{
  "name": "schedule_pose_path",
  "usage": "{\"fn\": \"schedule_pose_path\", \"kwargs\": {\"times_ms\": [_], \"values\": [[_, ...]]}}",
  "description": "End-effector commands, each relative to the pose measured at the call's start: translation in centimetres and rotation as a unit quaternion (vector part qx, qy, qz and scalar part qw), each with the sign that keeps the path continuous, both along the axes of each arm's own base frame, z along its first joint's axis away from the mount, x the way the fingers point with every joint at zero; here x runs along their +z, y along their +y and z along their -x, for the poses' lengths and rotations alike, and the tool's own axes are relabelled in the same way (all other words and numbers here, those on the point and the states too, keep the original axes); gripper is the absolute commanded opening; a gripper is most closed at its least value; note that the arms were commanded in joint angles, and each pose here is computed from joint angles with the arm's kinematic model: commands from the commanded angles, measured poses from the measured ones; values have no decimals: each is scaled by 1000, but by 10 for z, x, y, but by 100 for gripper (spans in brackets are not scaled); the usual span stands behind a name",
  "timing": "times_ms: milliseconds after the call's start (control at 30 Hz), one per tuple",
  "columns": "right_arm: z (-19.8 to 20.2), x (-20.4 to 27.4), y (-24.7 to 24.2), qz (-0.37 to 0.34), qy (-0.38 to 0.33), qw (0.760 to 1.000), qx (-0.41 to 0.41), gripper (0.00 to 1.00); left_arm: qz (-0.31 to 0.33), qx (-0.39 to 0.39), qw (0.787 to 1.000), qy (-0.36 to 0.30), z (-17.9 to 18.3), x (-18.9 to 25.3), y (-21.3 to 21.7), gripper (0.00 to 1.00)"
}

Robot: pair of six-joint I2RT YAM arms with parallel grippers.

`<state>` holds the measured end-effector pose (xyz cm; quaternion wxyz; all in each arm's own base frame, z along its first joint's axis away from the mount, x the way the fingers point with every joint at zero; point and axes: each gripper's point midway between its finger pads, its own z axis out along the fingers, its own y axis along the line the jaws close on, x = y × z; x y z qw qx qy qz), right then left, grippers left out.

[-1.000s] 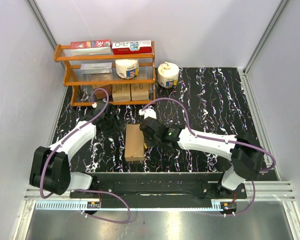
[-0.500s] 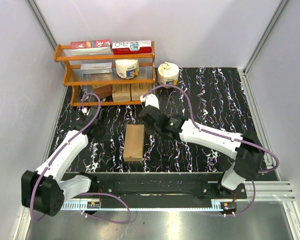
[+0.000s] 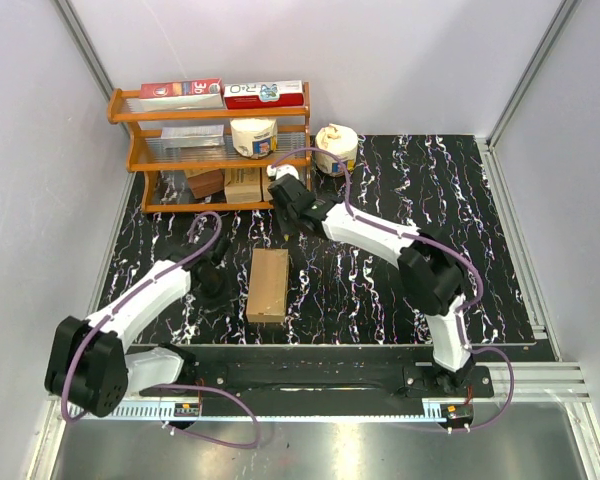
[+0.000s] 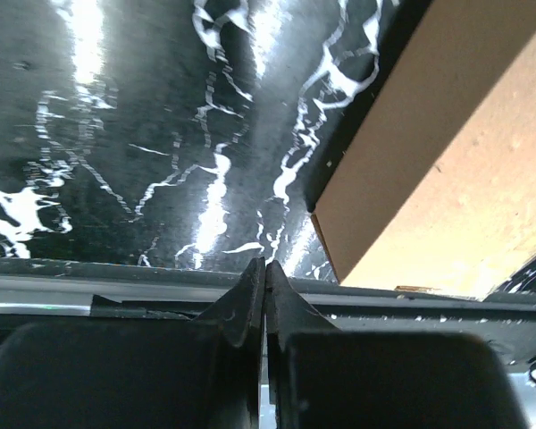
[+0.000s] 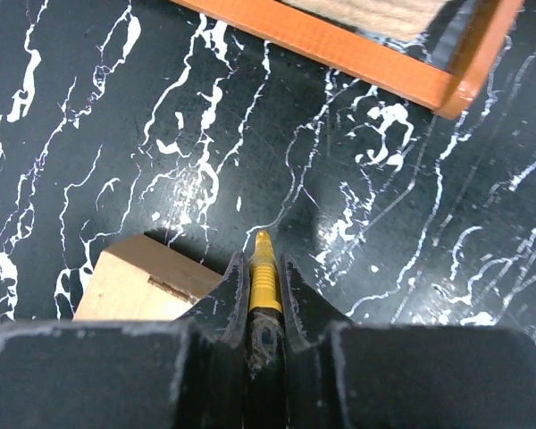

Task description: Unpack the express box

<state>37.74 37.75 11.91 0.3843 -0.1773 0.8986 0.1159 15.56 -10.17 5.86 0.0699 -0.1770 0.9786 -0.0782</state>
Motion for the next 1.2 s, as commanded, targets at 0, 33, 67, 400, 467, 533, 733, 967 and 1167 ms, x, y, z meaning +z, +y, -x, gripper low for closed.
{"fn": "schedule_pose_path", "kwargs": {"times_ms": [0, 33, 67, 400, 467, 533, 733, 967, 1167], "values": [[-5, 19, 27, -30, -8, 999, 45, 0, 33, -43, 998, 28, 14, -8, -26, 0], [-5, 18, 28, -31, -5, 998, 49, 0, 38, -49, 998, 26, 14, -10, -30, 0], [-2, 14, 30, -30, 1, 998, 54, 0, 40, -51, 997, 32, 16, -11, -32, 0], [28, -4, 18, -29, 50, 995, 76, 0, 133, -94, 986, 24, 5, -9, -70, 4], [35, -4, 13, -32, 59, 995, 72, 0, 143, -102, 984, 32, 4, -11, -74, 4], [39, -3, 10, -35, 64, 995, 69, 0, 139, -102, 984, 36, 2, -15, -75, 6], [54, 2, -15, -30, 71, 996, 36, 0, 112, -90, 989, 19, -17, -15, -72, 14], [70, 12, -52, -25, 70, 997, -21, 0, 73, -75, 995, -6, -45, -11, -70, 18], [71, 15, -56, -28, 67, 997, -34, 0, 41, -90, 995, 11, -15, 12, -45, 28]]}}
